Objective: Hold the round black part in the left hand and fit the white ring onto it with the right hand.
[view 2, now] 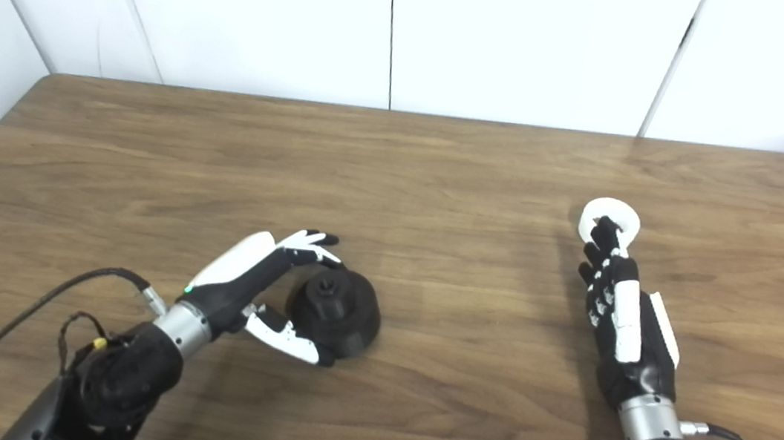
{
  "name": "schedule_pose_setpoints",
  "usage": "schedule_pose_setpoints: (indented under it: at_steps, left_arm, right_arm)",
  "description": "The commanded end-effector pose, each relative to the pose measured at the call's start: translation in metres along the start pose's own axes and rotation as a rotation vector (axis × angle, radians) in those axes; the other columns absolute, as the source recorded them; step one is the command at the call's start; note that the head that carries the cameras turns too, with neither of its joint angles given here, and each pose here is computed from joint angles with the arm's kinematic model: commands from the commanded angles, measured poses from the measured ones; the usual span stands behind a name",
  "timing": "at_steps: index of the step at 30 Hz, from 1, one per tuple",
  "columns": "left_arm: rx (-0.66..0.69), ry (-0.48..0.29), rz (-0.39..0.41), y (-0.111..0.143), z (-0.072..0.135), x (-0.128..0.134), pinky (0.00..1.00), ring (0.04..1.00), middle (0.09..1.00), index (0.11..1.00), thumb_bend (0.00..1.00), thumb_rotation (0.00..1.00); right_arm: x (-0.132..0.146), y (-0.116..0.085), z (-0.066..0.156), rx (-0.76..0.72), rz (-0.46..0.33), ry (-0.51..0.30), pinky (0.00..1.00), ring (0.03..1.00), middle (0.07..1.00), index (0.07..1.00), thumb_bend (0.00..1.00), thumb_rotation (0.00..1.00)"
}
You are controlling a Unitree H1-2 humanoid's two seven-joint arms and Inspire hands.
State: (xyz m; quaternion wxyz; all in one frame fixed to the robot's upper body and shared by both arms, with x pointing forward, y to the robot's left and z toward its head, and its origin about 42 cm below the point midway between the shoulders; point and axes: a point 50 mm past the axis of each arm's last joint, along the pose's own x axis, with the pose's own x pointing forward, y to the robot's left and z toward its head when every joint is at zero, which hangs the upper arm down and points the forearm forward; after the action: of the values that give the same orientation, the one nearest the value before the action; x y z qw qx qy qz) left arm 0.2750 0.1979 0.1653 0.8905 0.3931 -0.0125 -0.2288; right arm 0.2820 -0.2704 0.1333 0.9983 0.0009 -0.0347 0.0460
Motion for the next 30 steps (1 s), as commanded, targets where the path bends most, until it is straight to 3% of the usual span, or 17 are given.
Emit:
schedule_pose_setpoints:
  at_steps: [1,8,30]
  left_arm:
    - [0.031,-0.063,0.043,0.006,0.013,0.0,0.94,1.0,0.954,0.676,0.87,0.25]
    - [-0.011,-0.095,0.046,-0.018,0.022,-0.005,0.94,1.0,0.96,0.676,0.87,0.23]
    - [0.086,-0.127,0.036,-0.027,0.021,-0.006,0.91,1.0,0.954,0.668,0.89,0.25]
  right_arm:
    - [0.01,0.005,0.02,-0.001,0.007,-0.087,1.0,1.0,0.995,1.0,0.68,1.0]
    - [0.008,0.006,0.018,0.012,0.008,-0.084,1.0,1.0,0.998,1.0,0.69,1.0]
    - [0.012,0.005,0.028,0.019,0.009,-0.11,1.0,1.0,0.995,1.0,0.71,1.0]
